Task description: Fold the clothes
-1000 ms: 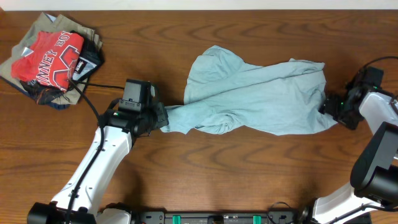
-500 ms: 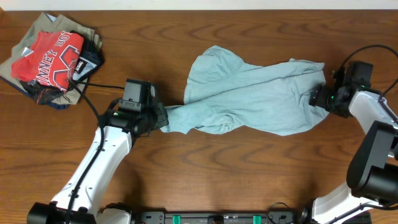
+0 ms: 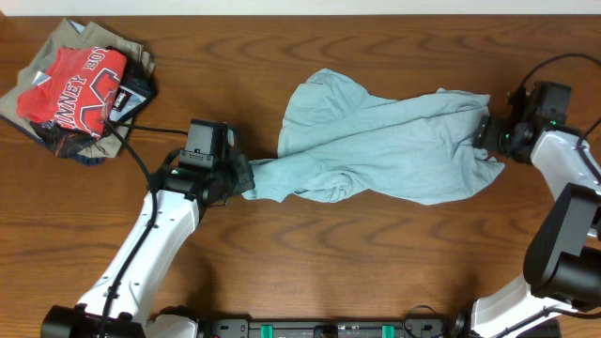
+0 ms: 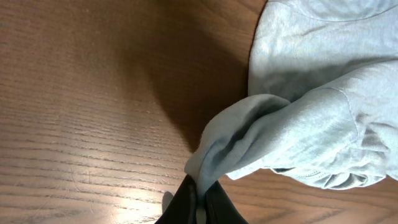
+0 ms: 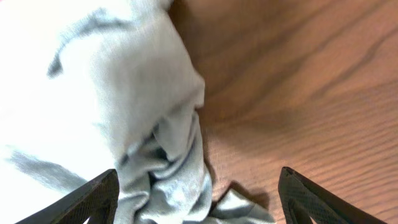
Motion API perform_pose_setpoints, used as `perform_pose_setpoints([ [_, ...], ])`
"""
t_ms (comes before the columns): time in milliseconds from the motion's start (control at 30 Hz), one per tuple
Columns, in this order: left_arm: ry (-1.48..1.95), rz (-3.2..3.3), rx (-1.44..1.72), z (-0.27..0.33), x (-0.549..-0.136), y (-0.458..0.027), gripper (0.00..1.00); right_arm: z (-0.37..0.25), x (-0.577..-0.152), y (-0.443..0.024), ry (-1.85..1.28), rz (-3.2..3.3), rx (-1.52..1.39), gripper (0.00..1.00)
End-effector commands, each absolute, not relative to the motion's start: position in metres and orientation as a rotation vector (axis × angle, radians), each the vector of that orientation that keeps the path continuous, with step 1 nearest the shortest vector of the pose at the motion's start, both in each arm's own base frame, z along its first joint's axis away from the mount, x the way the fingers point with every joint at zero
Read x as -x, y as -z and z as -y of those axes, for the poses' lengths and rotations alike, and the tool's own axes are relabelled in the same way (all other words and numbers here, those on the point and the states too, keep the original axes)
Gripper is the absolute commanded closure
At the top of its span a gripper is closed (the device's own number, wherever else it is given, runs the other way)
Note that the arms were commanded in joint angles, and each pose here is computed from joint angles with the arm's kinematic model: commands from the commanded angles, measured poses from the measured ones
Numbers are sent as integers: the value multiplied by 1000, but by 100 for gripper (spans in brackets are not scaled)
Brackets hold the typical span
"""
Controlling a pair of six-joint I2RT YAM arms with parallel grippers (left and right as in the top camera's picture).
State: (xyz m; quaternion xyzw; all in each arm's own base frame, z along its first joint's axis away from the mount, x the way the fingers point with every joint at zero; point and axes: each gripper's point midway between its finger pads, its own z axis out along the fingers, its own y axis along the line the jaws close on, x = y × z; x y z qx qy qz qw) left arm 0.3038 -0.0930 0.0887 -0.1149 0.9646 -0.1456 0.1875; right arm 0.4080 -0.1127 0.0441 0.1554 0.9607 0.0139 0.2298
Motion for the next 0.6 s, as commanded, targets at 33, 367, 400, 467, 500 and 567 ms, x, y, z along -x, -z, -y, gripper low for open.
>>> perform_pose_setpoints([
  [33, 395, -2698, 327, 90, -308, -93, 94, 97, -411, -48, -114, -2660, -365, 21],
  [367, 405, -2671, 322, 91, -314, -96, 94, 78, -382, -23, -155, -2793, -363, 28],
  [400, 405, -2669, 322, 91, -314, -96, 94, 77, -380, -21, -157, -2800, -362, 32],
  [467, 407, -2663, 320, 92, -315, -97, 94, 75, -376, -18, -160, -2811, -363, 44],
  [500, 408, -2660, 320, 92, -316, -98, 94, 75, -374, -16, -161, -2817, -365, 51],
  [567, 410, -2655, 319, 92, -317, -98, 94, 74, -371, -14, -163, -2826, -368, 57],
])
